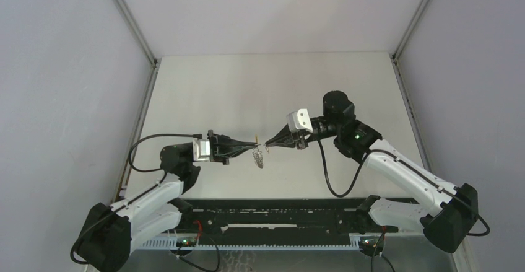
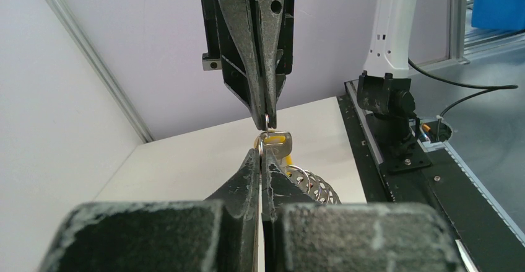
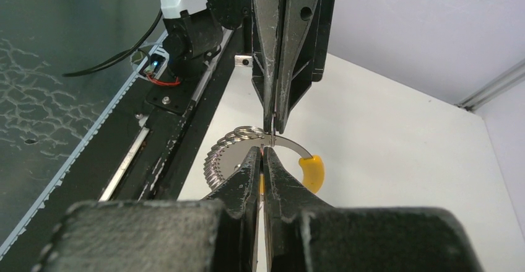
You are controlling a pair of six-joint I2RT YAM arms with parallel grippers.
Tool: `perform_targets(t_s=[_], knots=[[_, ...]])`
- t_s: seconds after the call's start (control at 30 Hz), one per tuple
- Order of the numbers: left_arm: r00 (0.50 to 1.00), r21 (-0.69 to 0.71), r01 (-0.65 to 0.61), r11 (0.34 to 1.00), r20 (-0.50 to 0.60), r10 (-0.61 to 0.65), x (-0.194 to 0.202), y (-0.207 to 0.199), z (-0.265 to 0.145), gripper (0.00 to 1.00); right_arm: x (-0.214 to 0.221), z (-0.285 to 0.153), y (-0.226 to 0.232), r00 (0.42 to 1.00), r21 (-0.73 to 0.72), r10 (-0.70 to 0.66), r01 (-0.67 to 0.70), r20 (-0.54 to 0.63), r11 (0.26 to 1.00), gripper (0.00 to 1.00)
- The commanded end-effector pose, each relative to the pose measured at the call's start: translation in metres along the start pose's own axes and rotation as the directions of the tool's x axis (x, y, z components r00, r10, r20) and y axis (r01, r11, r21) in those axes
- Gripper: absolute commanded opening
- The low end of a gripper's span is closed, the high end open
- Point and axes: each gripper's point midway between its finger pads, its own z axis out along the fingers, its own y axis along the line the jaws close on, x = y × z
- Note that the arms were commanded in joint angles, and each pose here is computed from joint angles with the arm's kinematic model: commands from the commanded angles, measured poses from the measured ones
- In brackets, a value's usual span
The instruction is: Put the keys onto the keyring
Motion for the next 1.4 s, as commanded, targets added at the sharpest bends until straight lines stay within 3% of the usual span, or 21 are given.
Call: perform_targets(t_s=[0.0, 1.37], knots=[[0.991, -0.008, -0.109, 0.994, 0.075, 0.110, -0.0338, 0.0065, 0.0057, 0.00, -0.0193, -0.0003, -0.0084, 0.997, 0.023, -0.070, 0.069, 0.020, 0.997, 0.00], [0.991, 0.000, -0.107, 0.994, 0.074, 0.107, -0.0340, 0.0080, 0.0076, 0.00, -0.0174, 0.0087, -0.0107, 0.997, 0.007, -0.069, 0.068, 0.021, 0.998, 0.00]])
